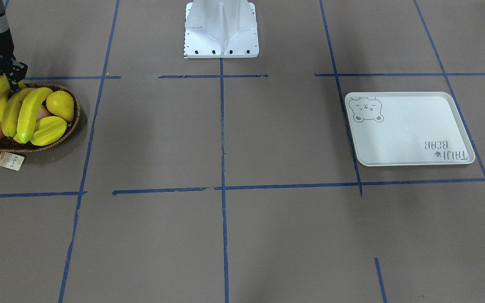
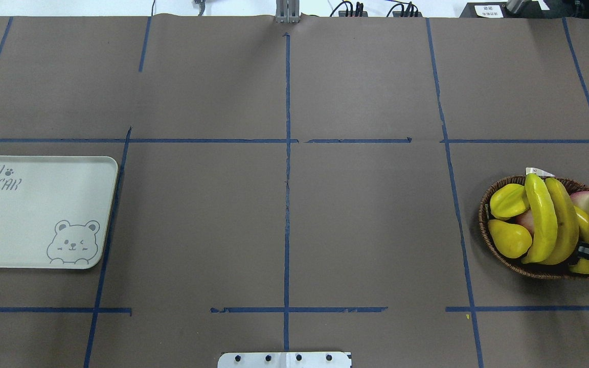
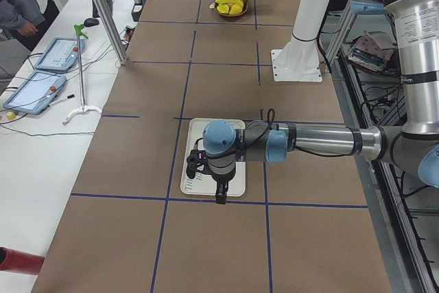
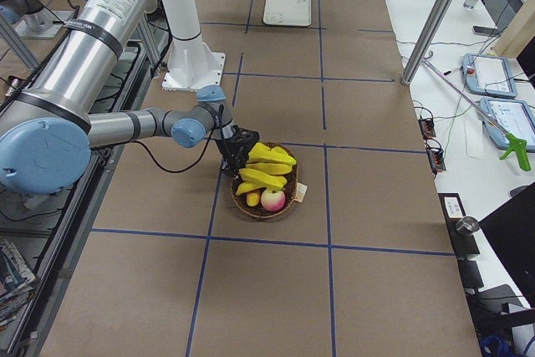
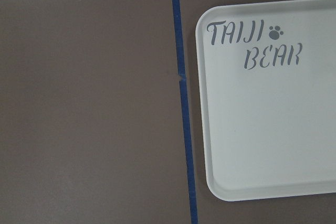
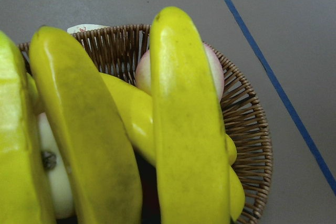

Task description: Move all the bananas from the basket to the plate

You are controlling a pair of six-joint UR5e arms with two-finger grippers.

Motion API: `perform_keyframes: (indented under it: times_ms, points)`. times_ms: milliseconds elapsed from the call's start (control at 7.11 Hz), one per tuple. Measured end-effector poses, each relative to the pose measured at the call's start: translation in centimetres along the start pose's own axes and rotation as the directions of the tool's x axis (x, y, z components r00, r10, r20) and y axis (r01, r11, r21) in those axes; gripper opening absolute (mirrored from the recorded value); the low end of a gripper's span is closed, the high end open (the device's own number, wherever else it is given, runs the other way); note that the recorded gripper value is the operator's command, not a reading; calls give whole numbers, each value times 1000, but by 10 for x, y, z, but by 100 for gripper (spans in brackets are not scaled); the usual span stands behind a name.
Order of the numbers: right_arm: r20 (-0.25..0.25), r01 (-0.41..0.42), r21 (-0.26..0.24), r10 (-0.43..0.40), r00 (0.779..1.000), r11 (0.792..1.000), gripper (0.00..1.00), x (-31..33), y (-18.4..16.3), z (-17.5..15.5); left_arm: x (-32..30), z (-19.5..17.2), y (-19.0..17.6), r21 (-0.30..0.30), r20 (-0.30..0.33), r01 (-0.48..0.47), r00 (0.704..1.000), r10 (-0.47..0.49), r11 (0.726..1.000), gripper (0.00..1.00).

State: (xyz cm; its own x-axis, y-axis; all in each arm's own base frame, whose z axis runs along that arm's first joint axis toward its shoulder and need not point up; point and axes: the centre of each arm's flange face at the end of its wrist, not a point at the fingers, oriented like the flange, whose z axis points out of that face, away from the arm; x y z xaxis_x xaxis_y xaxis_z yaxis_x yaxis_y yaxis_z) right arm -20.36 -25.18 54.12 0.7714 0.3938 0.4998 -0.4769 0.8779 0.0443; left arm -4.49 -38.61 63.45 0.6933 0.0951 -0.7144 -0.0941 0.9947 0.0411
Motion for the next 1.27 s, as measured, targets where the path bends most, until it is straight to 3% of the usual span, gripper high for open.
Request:
perform_keyframes:
  times_ms: [562, 844, 1265]
  points:
    - [88, 105, -39, -101, 991, 994, 5, -12, -7, -54, 6, -5, -2, 9, 6, -20, 1000, 20, 1000, 100]
    - [208, 162, -76, -144, 968, 984, 5, -24, -34, -91, 12, -10, -8, 25, 9, -38, 999, 38, 999, 100]
    - [421, 202, -108, -139, 897, 973, 3, -77, -64, -126, 41, -40, -45, 152, 23, -166, 986, 165, 974, 100]
